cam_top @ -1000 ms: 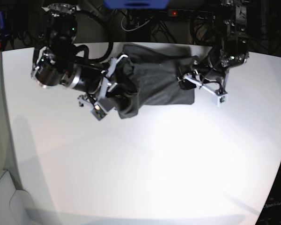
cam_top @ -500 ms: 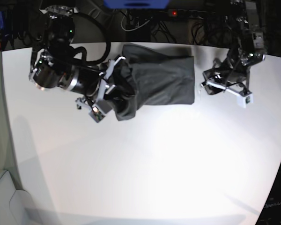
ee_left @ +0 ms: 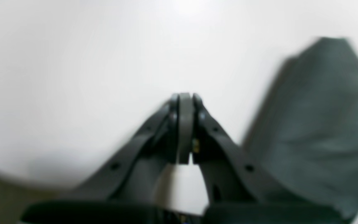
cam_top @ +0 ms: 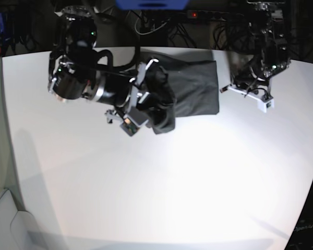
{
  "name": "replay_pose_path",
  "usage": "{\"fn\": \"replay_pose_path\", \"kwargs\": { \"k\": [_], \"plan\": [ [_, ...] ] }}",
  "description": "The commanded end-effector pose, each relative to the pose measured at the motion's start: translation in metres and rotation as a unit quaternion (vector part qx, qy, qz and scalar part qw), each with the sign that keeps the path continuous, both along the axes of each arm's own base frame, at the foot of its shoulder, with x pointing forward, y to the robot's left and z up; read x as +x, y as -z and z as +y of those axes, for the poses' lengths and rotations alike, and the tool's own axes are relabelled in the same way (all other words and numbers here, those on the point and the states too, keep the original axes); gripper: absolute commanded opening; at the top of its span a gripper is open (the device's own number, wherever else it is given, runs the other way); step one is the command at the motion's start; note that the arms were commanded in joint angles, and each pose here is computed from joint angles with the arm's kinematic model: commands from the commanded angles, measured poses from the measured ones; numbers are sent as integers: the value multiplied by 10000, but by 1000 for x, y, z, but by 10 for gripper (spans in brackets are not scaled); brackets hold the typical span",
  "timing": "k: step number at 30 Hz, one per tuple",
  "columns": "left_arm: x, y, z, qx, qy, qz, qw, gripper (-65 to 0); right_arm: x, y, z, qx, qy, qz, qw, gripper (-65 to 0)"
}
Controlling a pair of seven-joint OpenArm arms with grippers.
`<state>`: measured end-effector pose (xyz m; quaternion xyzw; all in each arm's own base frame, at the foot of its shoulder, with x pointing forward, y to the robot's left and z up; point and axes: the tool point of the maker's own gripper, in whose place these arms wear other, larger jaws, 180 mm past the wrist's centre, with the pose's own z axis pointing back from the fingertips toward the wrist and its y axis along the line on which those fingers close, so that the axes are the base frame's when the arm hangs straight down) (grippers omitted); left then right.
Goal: Layout the t-shirt on the table in an organized manner, then fold the t-shirt properly
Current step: 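Carry the other strip end with the right gripper over the folded half, then press and tuck the folded bundle with both grippers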
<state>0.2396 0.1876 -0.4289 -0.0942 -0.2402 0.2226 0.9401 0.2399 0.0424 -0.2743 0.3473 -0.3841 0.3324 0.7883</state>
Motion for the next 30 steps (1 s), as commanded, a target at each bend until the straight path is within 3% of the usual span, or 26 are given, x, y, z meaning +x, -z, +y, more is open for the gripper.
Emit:
{"fn": "replay_pose_path", "kwargs": {
  "k": [1, 12, 21, 30],
  "plan": [
    [5, -4, 1, 40, -2, -81, 10000, -648, 2, -16, 8, 282, -51, -186, 9994, -650],
    [7, -2, -5, 2, 90, -56, 9999, -648, 1, -14, 21, 344, -220, -120, 9991, -650],
    [10, -2, -5, 5, 92, -66, 9999, -648, -6, -12, 57, 771, -659, 0, 9948, -650],
    [10, -4, 5, 128, 119, -74, 9998, -648, -3, 3, 90, 912, -1122, 269, 9891, -650]
  ]
}}
